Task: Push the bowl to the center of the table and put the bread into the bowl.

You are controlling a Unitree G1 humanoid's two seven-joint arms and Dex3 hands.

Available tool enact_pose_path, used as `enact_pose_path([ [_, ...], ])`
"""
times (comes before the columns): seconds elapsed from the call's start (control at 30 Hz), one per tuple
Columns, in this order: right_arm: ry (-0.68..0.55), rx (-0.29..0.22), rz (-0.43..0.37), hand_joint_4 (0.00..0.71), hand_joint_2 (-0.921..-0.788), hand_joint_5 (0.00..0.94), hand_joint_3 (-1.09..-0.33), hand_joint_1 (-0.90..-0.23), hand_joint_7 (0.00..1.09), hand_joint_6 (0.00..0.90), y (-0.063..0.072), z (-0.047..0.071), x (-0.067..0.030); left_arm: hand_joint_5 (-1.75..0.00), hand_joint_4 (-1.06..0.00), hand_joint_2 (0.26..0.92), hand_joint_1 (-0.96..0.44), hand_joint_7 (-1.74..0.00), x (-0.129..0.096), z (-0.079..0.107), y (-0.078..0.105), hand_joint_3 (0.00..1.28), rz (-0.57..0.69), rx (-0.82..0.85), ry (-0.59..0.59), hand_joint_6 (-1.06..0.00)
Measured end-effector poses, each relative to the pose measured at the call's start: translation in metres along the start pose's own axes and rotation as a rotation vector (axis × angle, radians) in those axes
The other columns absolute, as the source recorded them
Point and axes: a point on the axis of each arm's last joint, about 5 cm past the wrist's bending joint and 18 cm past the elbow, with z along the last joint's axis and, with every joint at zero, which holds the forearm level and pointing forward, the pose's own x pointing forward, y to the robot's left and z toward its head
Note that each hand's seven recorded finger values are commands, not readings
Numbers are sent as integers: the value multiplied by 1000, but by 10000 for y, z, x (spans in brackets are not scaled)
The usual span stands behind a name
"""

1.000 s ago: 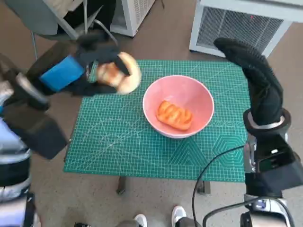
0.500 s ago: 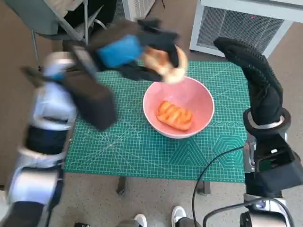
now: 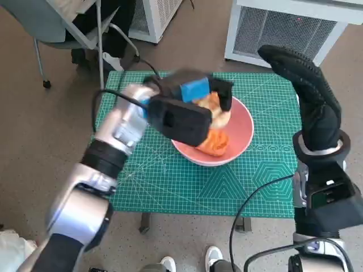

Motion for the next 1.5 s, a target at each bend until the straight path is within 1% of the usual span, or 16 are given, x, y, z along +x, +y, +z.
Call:
enact_pose_path([
  [0.07, 0, -2, -2, 291, -921, 0, -763, -565, 647, 3, -4, 3, -1, -46, -241, 887, -171, -301, 32, -17, -57, 92, -28, -9, 29, -286],
  [0.17, 3, -4, -3, 290, -921, 0, -765, -554, 647, 3, -13, 8, 0, -18, -148, 893, -213, -253, 61, -30, -109, 83, -58, -12, 58, -237],
  [0.23, 0, -6, -5, 291, -921, 0, -768, -547, 647, 3, -18, 18, 5, -7, -60, 905, -266, -209, 70, -41, -132, 77, -85, -9, 75, -170],
  [0.33, -6, -11, -5, 292, -921, 1, -768, -540, 648, 2, -28, 34, 8, -2, -19, 912, -301, -178, 71, -59, -145, 70, -122, -11, 98, -121],
  [0.47, -1, -14, -4, 289, -921, 0, -766, -530, 648, 1, -35, 40, -8, 0, -4, 917, -325, -160, 54, -82, -132, 63, -145, -25, 109, -93],
  [0.53, 5, -13, -3, 286, -921, 0, -764, -528, 649, 1, -36, 39, -16, 1, -2, 919, -337, -156, 37, -97, -112, 60, -140, -44, 104, -87],
  [0.6, 7, -14, -3, 283, -921, 0, -761, -529, 649, 0, -39, 39, -18, 1, 0, 920, -346, -155, 2, -118, -73, 58, -104, -77, 78, -87],
  [0.67, 8, -15, -2, 280, -921, 0, -760, -531, 647, -1, -43, 40, -17, 1, 0, 921, -353, -159, -46, -137, -31, 61, -40, -114, 28, -99],
  [0.77, 12, -15, -3, 273, -921, 0, -759, -535, 643, -1, -51, 39, -15, -7, -17, 921, -364, -172, -141, -178, 24, 80, 103, -194, -81, -135],
  [0.9, 20, -11, -6, 272, -921, 1, -760, -542, 641, -1, -56, 35, -3, -26, -113, 921, -383, -188, -275, -245, 43, 130, 302, -317, -239, -203],
  [1.07, 19, 0, -13, 271, -921, 1, -763, -560, 640, -1, -62, 51, 41, -66, -262, 921, -381, -217, -436, -343, -43, 181, 522, -467, -395, -294],
  [1.17, 11, 9, -20, 271, -921, 1, -763, -564, 639, -1, -65, 69, 76, -74, -301, 921, -361, -227, -511, -389, -129, 193, 633, -554, -462, -320],
  [1.23, 7, 17, -26, 270, -921, 1, -763, -570, 638, -1, -65, 79, 100, -80, -331, 921, -318, -239, -553, -398, -198, 205, 700, -614, -505, -336],
  [1.3, 7, 26, -34, 270, -921, 0, -763, -572, 638, -1, -63, 84, 115, -60, -357, 921, -289, -343, -587, -382, -260, 215, 750, -657, -547, -299],
  [1.37, 11, 34, -42, 269, -921, 0, -763, -573, 637, -1, -53, 89, 131, -39, -380, 921, -251, -491, -624, -351, -320, 228, 796, -692, -590, -234],
  [1.5, 17, 56, -64, 270, -921, 0, -765, -569, 634, -1, -10, 96, 164, -27, -393, 921, -207, -649, -695, -300, -403, 246, 848, -733, -637, -164],
])
